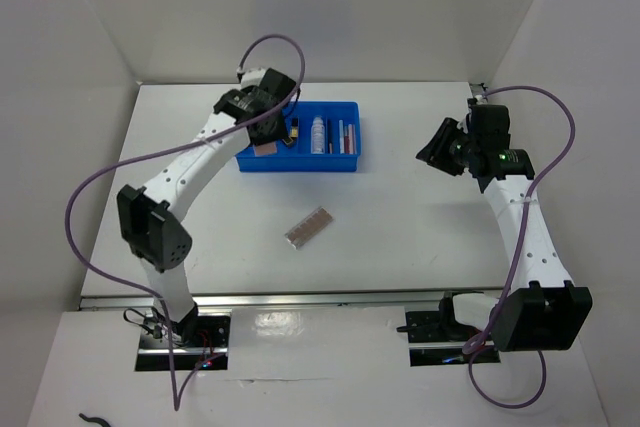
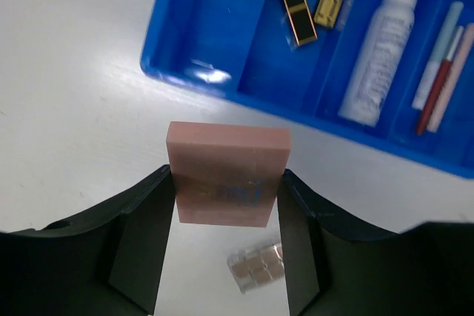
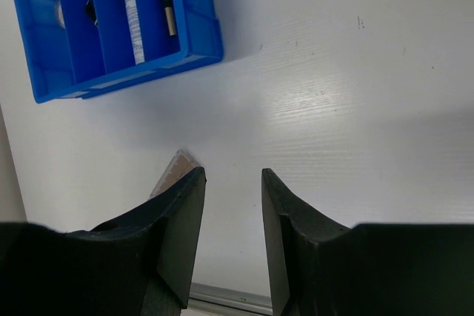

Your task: Organize the makeup

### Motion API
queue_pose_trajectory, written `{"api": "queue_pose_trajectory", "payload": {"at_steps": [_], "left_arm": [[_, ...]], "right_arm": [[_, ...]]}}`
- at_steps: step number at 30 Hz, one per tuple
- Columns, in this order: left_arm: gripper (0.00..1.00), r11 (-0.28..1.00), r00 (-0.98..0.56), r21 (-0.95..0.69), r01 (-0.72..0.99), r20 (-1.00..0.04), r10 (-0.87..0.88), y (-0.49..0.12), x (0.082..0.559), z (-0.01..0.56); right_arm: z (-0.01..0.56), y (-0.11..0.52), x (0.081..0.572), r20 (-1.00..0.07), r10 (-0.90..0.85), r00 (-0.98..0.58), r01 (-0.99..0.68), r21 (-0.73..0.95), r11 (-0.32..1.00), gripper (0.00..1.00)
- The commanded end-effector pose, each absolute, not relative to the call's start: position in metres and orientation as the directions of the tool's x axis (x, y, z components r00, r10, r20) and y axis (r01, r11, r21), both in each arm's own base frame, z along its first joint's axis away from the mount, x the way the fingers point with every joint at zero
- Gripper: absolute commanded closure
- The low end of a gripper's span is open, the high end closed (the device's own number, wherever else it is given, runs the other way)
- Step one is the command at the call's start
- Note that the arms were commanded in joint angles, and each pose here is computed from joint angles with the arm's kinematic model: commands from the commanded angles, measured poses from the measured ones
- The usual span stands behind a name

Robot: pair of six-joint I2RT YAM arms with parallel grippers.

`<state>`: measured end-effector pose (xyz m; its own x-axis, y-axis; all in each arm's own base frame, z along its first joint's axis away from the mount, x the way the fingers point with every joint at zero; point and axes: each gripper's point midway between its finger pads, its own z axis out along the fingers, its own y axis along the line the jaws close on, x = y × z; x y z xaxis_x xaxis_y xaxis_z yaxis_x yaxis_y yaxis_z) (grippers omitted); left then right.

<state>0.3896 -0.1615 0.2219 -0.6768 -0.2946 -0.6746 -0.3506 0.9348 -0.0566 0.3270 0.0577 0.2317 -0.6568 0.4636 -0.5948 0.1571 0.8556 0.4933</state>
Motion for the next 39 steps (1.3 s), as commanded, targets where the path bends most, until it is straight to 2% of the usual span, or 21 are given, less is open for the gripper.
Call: {"api": "queue_pose_trajectory", "payload": {"at_steps": [1,3,4,10,17,21,25,27,29,30,32,34,39], "left_arm": [[0.96,0.948,-0.676,0.136,-0.288,-0.730,-0.100,-0.134,0.439,0.235],[0.93,0.938,-0.698,0.198,-0.285,-0.713,-0.062,-0.126,0.466,0.217],[0.93,0.939,-0.669,0.176,-0.294,-0.740,-0.071,-0.126,0.481,0.229],[0.92,0.952,-0.678,0.136,-0.273,-0.730,-0.091,-0.104,0.531,0.202],[0.91,0.965,-0.736,0.151,-0.214,-0.674,-0.058,-0.099,0.544,0.155],[0.83,0.967,-0.754,0.162,-0.195,-0.655,-0.043,-0.101,0.544,0.144],[0.82,0.973,-0.783,0.156,-0.170,-0.620,-0.038,-0.104,0.537,0.129],[0.78,0.975,-0.785,0.140,-0.171,-0.618,-0.049,-0.106,0.535,0.129],[0.64,0.977,-0.791,0.128,-0.171,-0.609,-0.058,-0.108,0.531,0.129],[0.35,0.977,-0.791,0.128,-0.171,-0.609,-0.058,-0.107,0.529,0.133],[0.12,0.976,-0.795,0.128,-0.177,-0.603,-0.065,-0.107,0.527,0.132],[0.05,0.976,-0.787,0.122,-0.179,-0.613,-0.068,-0.106,0.524,0.143],[0.07,0.975,-0.754,0.128,-0.184,-0.654,-0.057,-0.103,0.514,0.180]], "right_arm": [[0.244,0.056,0.329,-0.623,0.454,-0.637,0.147,0.479,0.865,0.56],[0.244,0.056,0.329,-0.619,0.461,-0.636,0.153,0.485,0.861,0.56],[0.240,0.056,0.328,-0.613,0.462,-0.642,0.158,0.484,0.861,0.56],[0.230,0.054,0.332,-0.596,0.463,-0.656,0.179,0.473,0.863,0.56],[0.221,0.053,0.340,-0.573,0.479,-0.665,0.210,0.473,0.856,0.56],[0.219,0.055,0.341,-0.559,0.486,-0.671,0.214,0.482,0.850,0.56],[0.223,0.057,0.342,-0.562,0.485,-0.669,0.204,0.489,0.848,0.56],[0.223,0.057,0.342,-0.562,0.485,-0.669,0.204,0.489,0.848,0.56],[0.223,0.057,0.342,-0.562,0.485,-0.669,0.204,0.489,0.848,0.56],[0.226,0.057,0.341,-0.568,0.485,-0.664,0.200,0.491,0.848,0.56],[0.226,0.057,0.341,-0.564,0.493,-0.662,0.206,0.496,0.844,0.56],[0.230,0.057,0.340,-0.571,0.493,-0.656,0.201,0.498,0.844,0.56],[0.234,0.057,0.336,-0.578,0.493,-0.650,0.195,0.500,0.844,0.56]]}}
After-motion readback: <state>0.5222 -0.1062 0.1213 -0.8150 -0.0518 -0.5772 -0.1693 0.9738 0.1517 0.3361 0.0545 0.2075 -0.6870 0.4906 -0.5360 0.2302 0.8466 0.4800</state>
